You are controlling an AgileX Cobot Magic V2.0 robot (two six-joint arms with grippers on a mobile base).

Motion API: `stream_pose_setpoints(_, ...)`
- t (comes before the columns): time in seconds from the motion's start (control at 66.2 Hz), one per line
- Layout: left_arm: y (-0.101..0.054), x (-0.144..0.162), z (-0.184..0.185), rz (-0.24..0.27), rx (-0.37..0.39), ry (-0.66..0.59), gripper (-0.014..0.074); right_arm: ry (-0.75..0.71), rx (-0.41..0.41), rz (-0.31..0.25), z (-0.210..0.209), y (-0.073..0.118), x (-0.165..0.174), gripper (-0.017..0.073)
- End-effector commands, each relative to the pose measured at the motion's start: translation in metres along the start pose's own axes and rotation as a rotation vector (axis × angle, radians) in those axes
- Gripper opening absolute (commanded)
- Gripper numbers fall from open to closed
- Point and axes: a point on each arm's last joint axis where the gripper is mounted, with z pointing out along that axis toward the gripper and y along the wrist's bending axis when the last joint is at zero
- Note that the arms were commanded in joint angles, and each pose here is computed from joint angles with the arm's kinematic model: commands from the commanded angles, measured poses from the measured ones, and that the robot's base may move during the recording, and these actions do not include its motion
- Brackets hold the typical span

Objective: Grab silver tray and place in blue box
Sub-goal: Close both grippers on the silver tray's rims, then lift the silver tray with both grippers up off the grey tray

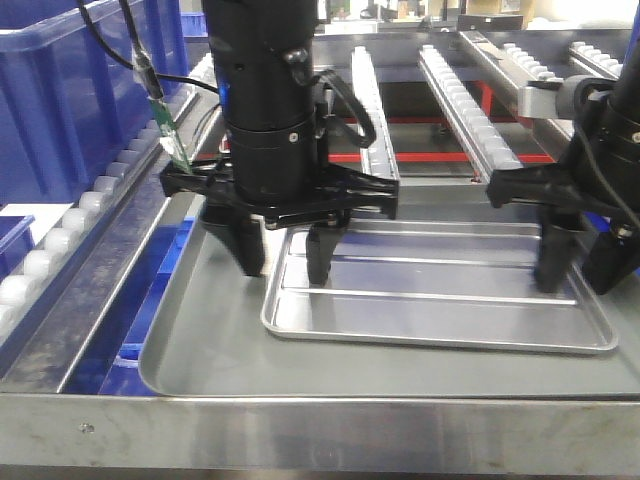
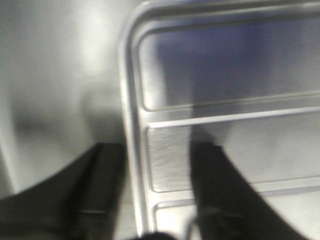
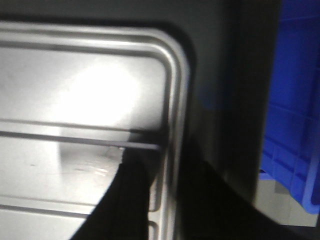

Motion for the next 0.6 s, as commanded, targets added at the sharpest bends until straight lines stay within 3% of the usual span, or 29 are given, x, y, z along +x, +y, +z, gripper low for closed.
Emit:
stream_pose_setpoints(0.0,0.002,-0.012,-0.022,-0.028,0.036,-0.067,0.0038,-0.072,-0.018,-0.006,-0.013,0.003,-0.010,0.0150)
stream_pose_setpoints(0.106,0.004,-0.013,-0.020,-0.042,0.040,-0.062,-0.0113,-0.068,-0.017,-0.006,-0.013,0.002,-0.009,0.0046)
stream_pose_setpoints(0.378,0.008,-0.014,-0.022,-0.051,0.029,-0.055,-0.0096,-0.065,-0.012,-0.013,-0.017,0.002,-0.010,0.0060)
stream_pose_setpoints(0.589,0.018,-0.017,-0.057,-0.035,-0.009,-0.095,-0.0096,-0.072,-0.010,-0.027,-0.050,0.006,-0.019,0.0060)
